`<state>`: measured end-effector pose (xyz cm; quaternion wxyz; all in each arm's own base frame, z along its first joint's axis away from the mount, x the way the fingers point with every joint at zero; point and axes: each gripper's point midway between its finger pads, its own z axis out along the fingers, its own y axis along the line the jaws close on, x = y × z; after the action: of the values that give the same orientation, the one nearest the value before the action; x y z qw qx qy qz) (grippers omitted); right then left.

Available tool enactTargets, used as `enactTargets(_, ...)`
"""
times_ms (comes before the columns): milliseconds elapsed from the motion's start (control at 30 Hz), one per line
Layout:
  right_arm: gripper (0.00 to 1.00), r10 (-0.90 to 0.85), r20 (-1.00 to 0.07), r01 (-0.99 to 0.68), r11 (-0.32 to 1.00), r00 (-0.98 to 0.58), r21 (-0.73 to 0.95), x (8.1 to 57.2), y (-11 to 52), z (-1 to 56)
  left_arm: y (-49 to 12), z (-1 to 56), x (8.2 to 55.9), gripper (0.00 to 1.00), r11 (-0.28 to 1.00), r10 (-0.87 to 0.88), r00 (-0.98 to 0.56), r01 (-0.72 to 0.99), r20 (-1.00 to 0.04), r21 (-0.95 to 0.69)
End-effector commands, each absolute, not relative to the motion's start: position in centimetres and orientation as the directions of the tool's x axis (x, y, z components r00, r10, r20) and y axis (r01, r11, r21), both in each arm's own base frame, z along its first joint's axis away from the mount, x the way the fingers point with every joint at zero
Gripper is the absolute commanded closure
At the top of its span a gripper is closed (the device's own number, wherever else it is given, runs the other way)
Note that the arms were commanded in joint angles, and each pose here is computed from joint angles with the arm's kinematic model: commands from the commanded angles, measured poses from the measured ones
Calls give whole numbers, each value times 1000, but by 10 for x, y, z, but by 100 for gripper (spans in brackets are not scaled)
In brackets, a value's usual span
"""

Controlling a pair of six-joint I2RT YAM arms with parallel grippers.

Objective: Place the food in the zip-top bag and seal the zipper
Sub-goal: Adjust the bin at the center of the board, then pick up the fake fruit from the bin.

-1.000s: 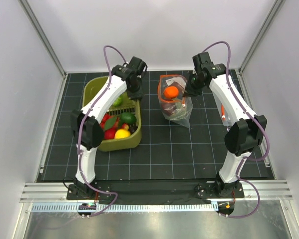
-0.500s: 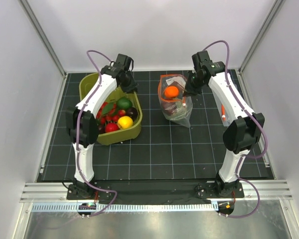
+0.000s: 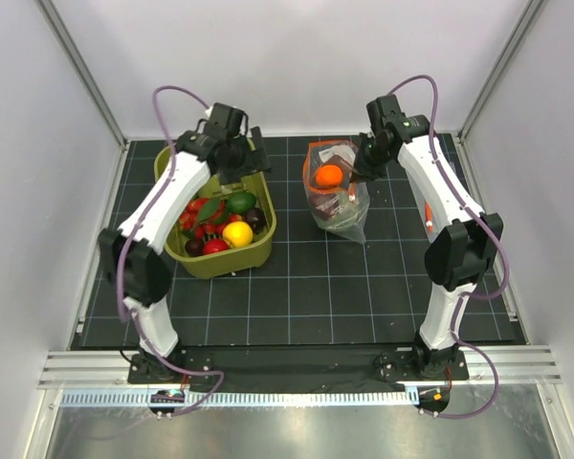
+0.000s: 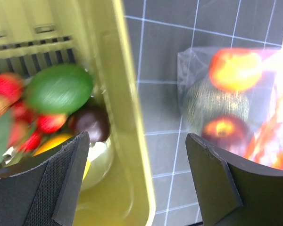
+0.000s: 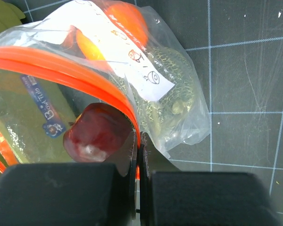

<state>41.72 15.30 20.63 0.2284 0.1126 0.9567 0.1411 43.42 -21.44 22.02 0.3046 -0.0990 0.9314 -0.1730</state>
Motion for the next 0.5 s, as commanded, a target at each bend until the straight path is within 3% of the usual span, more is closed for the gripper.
enactTargets(0,99,282,-436,141,934,-855,328,424,152,219,-179,273,405,14,937,-284,-708,-61,-646,-345)
enactTargets(200,99,280,-427,137,932,-860,335,425,155,215,-156,252,371,12,950,-267,-758,-104,-595,-294)
enactTargets(467,99,280,-431,131,930,-858,344,425,156,218,-158,206,373,16,964,-223,-836,-113,-501,-240)
